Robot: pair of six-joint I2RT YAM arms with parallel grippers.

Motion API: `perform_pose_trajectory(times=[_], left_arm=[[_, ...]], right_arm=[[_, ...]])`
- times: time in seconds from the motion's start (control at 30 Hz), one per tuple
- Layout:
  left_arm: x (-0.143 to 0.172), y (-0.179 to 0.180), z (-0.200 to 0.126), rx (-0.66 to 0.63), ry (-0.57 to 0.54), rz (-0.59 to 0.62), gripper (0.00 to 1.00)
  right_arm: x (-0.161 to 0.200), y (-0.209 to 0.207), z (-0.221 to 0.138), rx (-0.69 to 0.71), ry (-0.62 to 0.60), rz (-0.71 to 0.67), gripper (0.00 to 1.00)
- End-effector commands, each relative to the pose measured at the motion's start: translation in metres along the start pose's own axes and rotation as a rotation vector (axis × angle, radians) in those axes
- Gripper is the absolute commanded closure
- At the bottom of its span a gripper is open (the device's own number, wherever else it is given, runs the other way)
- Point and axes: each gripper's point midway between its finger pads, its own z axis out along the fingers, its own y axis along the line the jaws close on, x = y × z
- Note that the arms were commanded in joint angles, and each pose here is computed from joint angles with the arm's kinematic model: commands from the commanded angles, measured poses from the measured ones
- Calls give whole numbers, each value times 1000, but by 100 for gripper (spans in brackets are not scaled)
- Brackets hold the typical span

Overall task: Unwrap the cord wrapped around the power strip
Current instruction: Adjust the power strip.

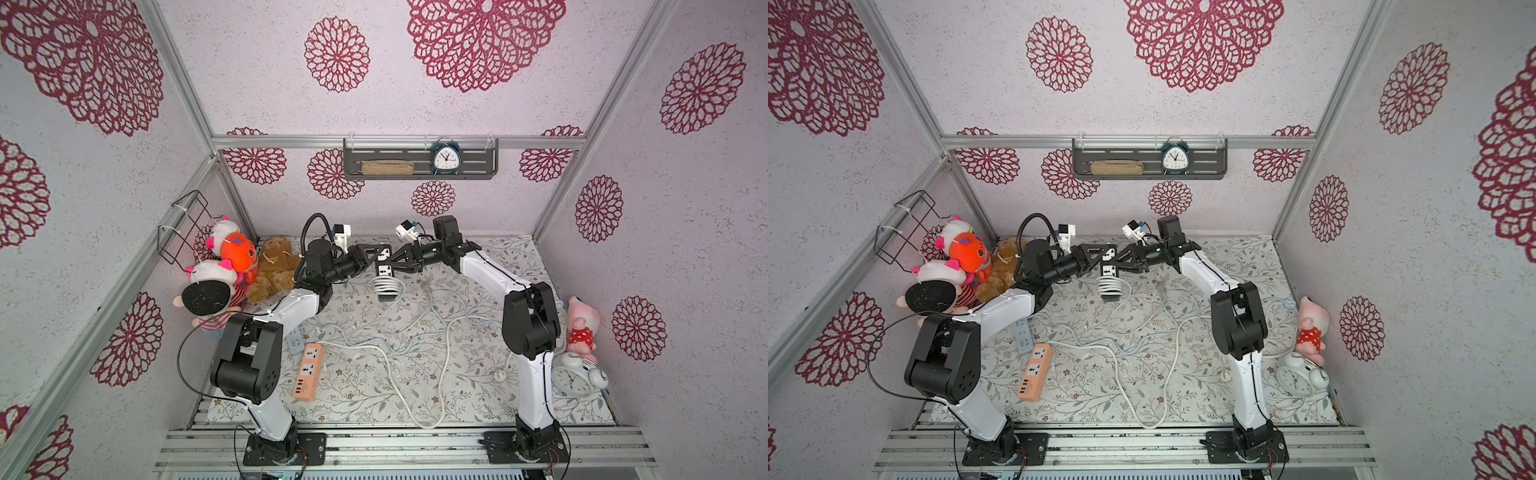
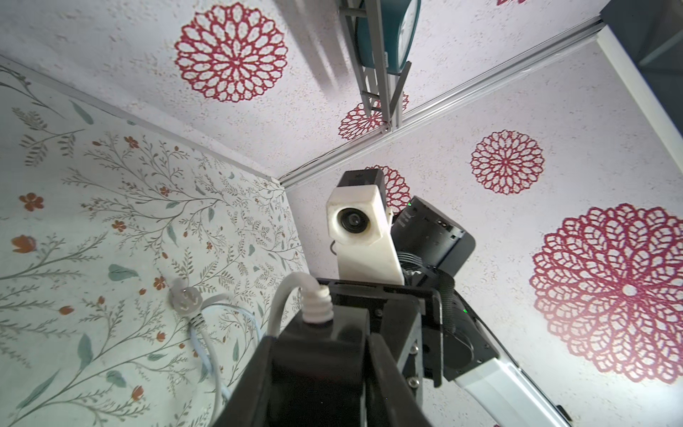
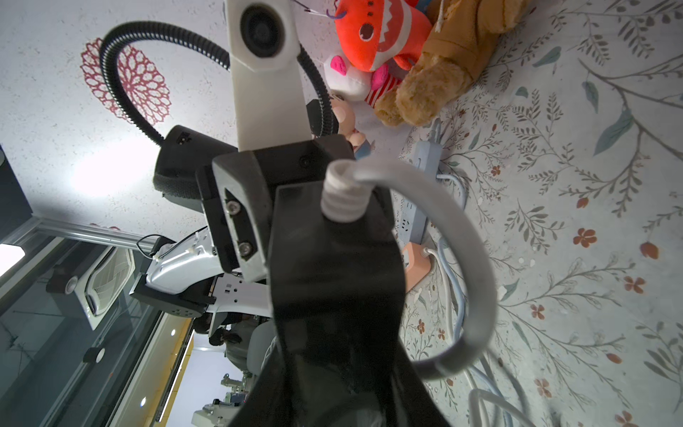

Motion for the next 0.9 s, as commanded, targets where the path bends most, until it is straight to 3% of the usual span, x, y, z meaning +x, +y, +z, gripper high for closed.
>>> perform_pose_trajectory(times=[0.0,0.1,0.23,0.6,0.67,0.77,0.87], left_arm=[[9,-10,2,6,21,48,82],[8,-8,2,-14,25,41,92],[6,-3,0,-45,20,33,100],[-6,17,-7,-87,-39,-26,100],[-11,21,-9,-89,-63,-44,100],[-21,25,-14,-78,-116,-84,100],[-30,29,-20,-76,-171,-120,100]], right_arm=[[-12,10,7,19,-24,6,87],[-14,8,3,27,-33,9,79],[-18,2,-7,53,-56,16,60],[-28,-10,-63,280,-142,-45,24],[-26,-14,-76,387,-154,-97,18],[-17,-24,-103,656,-193,-242,3],[5,-30,-121,768,-287,-316,1]])
